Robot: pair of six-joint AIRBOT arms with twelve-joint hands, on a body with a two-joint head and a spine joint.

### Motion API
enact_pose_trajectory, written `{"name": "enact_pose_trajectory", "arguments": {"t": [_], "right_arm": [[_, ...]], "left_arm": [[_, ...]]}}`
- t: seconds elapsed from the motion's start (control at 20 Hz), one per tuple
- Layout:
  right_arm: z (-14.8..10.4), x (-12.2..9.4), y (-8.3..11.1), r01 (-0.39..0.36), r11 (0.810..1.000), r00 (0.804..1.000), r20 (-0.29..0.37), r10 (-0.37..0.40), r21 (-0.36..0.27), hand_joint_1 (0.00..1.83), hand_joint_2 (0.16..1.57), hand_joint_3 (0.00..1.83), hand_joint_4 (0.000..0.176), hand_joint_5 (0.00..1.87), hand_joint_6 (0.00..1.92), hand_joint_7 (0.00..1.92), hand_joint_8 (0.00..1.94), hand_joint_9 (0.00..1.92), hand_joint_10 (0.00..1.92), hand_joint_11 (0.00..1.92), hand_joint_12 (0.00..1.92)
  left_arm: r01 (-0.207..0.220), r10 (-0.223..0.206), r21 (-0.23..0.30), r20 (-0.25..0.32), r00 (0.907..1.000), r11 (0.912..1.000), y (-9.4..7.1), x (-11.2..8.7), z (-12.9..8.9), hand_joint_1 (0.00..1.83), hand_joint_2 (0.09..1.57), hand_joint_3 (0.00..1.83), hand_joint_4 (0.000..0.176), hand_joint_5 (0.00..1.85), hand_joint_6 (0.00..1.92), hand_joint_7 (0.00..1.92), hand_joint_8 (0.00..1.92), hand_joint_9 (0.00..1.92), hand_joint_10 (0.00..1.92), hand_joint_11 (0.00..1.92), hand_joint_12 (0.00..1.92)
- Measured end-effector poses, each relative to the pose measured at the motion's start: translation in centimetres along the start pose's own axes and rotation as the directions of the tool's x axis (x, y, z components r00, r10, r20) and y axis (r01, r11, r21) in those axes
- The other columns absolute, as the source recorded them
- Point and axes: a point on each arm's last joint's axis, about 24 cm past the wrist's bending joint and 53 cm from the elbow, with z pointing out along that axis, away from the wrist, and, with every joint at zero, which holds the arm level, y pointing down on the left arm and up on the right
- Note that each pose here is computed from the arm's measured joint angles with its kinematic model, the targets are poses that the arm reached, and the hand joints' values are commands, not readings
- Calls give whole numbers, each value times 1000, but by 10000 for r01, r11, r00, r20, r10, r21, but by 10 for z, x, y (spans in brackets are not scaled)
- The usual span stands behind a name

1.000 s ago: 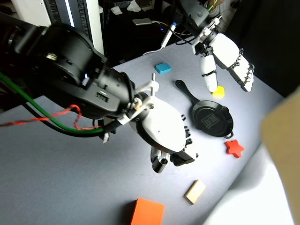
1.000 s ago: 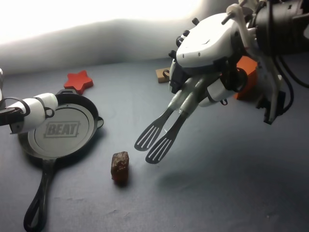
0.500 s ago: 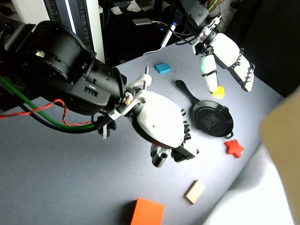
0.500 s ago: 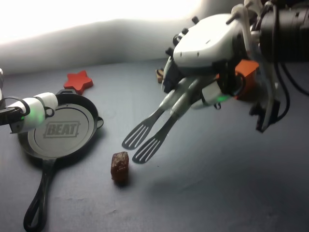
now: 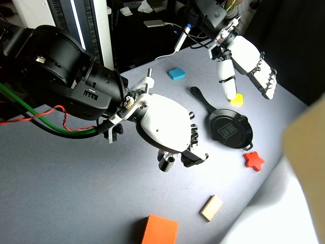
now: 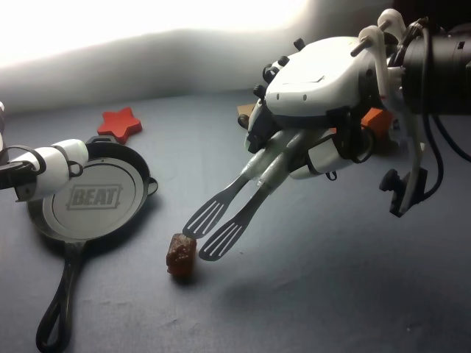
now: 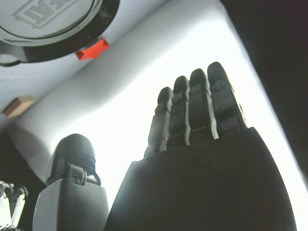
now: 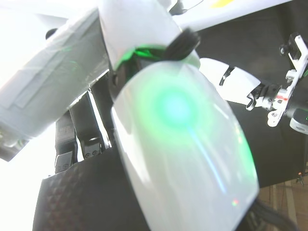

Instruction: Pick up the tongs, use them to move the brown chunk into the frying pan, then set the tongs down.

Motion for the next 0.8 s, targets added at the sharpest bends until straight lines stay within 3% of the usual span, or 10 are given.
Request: {"name": "enact_pose_trajectory", "arguments": {"t": [0.35, 0.65, 0.8], "right_arm": [[0, -4, 1, 233, 9997, 9996, 156, -232, -38, 1087, 1193, 0, 0, 823, 86, 888, 8, 674, 399, 219, 1425], [-12, -23, -14, 484, 9986, 9951, 852, -501, 217, 1082, 1194, 0, 0, 811, 72, 875, 1, 668, 379, 211, 1405], [-13, -27, -14, 545, 9983, 9932, 1017, -563, 205, 1086, 1190, 0, 0, 801, 65, 869, 0, 666, 374, 215, 1411]], "left_arm": [[-9, 9, -26, 1, 10000, 10000, 1, 0, 0, 0, 1171, 0, 0, 76, 1, 93, 0, 74, 2, 0, 236], [-8, 8, -51, 48, 10000, 10000, 1, -1, 0, 0, 1180, 1, 0, 61, 2, 76, 2, 53, 0, 0, 159], [-8, 8, -51, 48, 10000, 10000, 1, -1, 0, 0, 1185, 2, 0, 85, 4, 94, 1, 74, 3, 0, 233]]}}
